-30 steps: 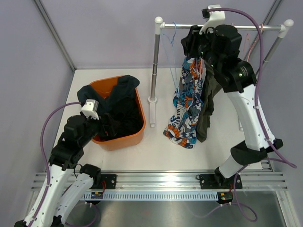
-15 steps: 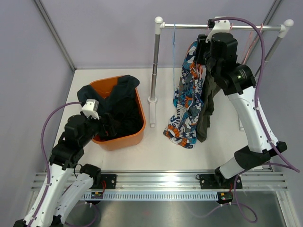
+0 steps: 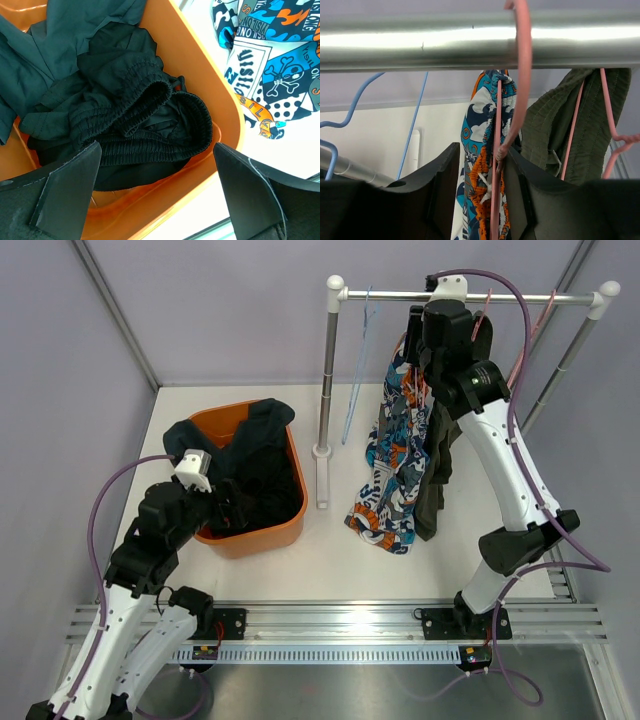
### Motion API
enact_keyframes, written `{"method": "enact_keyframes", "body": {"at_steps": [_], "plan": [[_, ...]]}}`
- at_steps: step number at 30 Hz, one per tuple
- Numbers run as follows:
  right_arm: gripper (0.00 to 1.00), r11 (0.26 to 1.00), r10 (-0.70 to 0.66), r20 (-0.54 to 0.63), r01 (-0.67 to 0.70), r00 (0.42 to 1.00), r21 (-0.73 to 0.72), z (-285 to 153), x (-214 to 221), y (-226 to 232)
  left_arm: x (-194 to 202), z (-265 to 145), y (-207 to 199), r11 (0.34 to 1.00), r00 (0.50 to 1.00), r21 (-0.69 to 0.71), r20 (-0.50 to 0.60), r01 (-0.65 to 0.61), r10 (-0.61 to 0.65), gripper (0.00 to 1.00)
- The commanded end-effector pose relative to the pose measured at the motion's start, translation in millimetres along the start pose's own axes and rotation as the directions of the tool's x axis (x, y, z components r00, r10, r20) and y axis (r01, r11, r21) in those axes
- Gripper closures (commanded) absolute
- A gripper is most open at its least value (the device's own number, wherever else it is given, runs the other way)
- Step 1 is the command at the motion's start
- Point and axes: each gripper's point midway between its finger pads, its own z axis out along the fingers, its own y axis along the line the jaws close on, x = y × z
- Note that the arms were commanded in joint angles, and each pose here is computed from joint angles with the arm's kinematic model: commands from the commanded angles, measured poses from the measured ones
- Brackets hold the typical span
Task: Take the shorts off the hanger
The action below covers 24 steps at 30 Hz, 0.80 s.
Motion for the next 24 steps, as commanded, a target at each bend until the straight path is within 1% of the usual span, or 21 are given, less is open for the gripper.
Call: {"method": "enact_keyframes", "body": {"at_steps": [1,4,6,8,15,17,18,24], "plan": [[0.57,0.998,0.035,0.093,-0.04,0.995,0.052,4.1,-24.7,-10.1,-3.1,3.1,1.0,1.0,1.0,-0.004,0.013,-0.017,0.017,0.01],[0.59,0.996,0.038,0.102,-0.045,0.994,0.076,9.0,-20.4,-13.3,-2.8,3.3,0.9,1.0,1.0,-0.003,0.012,-0.018,0.018,0.01],[0.63,0.994,0.033,0.102,-0.043,0.994,0.097,11.5,-15.2,-15.8,-2.5,3.3,1.1,1.0,1.0,-0.005,0.011,-0.017,0.017,0.01],[0.66,0.993,0.044,0.134,-0.058,0.99,0.103,9.3,-21.1,-18.3,-2.6,3.6,0.9,1.0,1.0,-0.003,0.011,-0.018,0.018,0.01],[0.73,0.989,0.02,0.131,-0.039,0.991,0.14,16.0,-12.4,-22.6,-1.8,4.2,1.5,1.0,1.0,-0.006,0.007,-0.018,0.018,0.01],[0.74,0.988,0.016,0.132,-0.036,0.991,0.148,17.1,-8.8,-24.0,-2.0,4.6,1.5,1.0,1.0,-0.006,0.007,-0.018,0.018,0.01],[0.75,0.988,0.023,0.154,-0.046,0.988,0.15,14.4,-14.1,-25.7,-1.3,4.8,1.4,1.0,1.0,-0.005,0.004,-0.018,0.018,0.01],[0.75,0.984,0.006,0.171,-0.036,0.985,0.175,14.0,-16.2,-30.6,-1.4,5.1,1.1,1.0,1.0,-0.004,0.003,-0.018,0.018,0.01]]}}
